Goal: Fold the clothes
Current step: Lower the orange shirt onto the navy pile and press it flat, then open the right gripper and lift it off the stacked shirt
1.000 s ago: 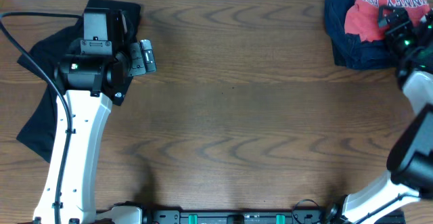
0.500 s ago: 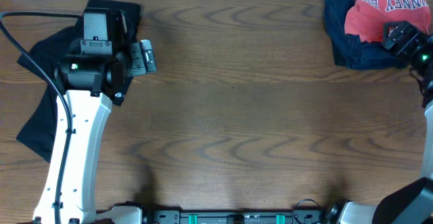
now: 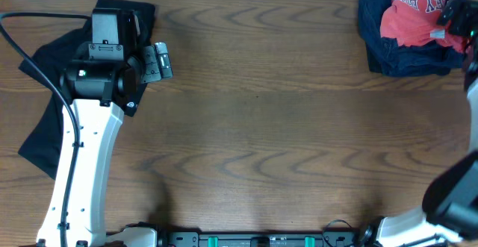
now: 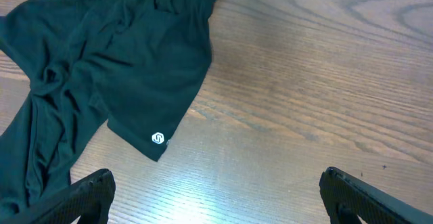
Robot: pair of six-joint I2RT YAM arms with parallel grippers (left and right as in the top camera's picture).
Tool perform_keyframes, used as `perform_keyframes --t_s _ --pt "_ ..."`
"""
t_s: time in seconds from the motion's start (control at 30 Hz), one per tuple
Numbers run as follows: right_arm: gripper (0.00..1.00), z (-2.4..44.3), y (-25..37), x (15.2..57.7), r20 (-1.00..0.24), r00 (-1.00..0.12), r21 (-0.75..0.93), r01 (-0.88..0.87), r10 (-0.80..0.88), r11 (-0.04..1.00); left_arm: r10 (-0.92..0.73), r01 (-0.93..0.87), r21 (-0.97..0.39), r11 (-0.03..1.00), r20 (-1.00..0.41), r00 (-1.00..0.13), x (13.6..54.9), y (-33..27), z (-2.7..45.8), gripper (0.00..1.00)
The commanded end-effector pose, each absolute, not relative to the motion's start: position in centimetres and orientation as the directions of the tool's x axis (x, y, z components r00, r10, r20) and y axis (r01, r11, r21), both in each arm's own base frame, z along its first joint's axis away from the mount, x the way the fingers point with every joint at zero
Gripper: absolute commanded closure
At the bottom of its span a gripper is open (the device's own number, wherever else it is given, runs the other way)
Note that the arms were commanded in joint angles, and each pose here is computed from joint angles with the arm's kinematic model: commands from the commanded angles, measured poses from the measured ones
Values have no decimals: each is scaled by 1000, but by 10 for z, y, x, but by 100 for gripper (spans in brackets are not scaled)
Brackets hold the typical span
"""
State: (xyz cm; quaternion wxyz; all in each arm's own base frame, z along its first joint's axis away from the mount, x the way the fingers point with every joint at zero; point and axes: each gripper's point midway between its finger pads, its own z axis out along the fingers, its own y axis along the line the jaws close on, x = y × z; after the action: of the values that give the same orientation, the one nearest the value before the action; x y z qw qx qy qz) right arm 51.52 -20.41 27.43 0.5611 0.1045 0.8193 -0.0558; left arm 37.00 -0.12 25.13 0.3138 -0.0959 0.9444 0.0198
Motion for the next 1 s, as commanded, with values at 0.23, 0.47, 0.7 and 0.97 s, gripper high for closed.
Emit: perform_keyframes --t_s 0.23,0.47,0.7,0.97 --pt "1 253 -219 589 -913 -404 -7 148 54 989 -177 -205 -23 978 -599 -781 374 1 253 2" --pt "1 126 -195 614 -809 -579 53 101 102 994 -177 -206 -14 979 -574 -800 378 1 241 2" --pt "1 -19 -174 597 -620 -763 135 126 182 983 -175 -206 -4 979 -542 -822 382 1 227 2" --pt "1 3 -178 600 -639 -739 145 156 213 977 -175 -206 -2 979 -539 -824 382 1 226 2"
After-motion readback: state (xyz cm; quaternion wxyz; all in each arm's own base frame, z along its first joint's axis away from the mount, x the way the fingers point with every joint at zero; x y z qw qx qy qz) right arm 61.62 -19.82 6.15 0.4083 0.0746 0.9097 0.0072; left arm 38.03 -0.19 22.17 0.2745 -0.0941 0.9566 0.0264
